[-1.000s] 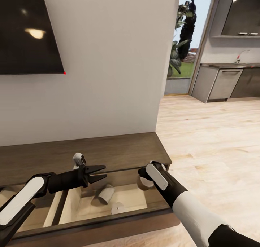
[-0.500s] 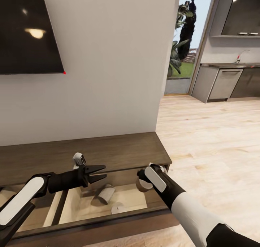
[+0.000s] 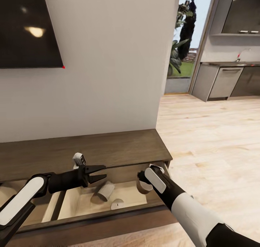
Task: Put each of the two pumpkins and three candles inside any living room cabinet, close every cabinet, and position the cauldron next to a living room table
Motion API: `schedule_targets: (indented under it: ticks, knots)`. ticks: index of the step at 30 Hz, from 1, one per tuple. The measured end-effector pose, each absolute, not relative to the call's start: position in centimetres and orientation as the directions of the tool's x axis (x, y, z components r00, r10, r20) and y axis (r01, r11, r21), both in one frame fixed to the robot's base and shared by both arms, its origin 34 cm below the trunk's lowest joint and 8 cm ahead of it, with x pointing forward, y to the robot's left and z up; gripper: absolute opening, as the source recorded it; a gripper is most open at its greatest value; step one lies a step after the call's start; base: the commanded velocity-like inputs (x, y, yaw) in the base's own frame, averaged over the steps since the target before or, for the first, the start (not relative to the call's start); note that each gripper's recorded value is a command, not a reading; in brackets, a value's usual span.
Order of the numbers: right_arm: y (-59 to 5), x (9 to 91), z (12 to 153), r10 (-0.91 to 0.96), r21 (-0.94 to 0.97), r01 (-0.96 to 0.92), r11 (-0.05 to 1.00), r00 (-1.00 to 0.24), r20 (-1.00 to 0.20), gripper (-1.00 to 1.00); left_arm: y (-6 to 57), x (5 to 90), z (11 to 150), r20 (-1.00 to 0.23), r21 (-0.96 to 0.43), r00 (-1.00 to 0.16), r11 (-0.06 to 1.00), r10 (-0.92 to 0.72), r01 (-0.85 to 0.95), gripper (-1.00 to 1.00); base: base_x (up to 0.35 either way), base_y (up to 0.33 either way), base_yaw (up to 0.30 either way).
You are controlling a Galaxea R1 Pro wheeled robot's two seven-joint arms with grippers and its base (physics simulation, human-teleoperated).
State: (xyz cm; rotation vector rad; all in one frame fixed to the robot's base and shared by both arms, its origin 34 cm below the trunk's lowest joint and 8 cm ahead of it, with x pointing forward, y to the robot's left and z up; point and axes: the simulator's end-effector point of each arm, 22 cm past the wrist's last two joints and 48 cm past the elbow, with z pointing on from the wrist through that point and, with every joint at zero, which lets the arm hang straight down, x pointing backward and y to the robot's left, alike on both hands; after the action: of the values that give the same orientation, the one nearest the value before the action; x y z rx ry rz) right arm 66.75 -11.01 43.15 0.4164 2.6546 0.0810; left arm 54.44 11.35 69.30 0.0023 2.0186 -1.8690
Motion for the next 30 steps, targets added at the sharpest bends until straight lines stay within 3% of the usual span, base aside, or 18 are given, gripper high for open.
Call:
schedule_targets:
  ticks: [20,30]
  knots:
    - [-11.0,65.9,40.2,0.291,0.112,0.269,0.957,-0.857,-0.425,-1.00,11.6,54.1,64.6,-0.314,-0.939,-0.918,0.223,-0.244,0.262,1.00,0.002,0.000,0.000]
    - [-11.2,66.0,40.3,0.301,0.115,0.279,0.953,-0.850,-0.432,-1.00,11.6,54.1,64.6,-0.315,-0.939,-0.917,0.223,-0.244,0.263,1.00,0.168,-0.018,0.000]
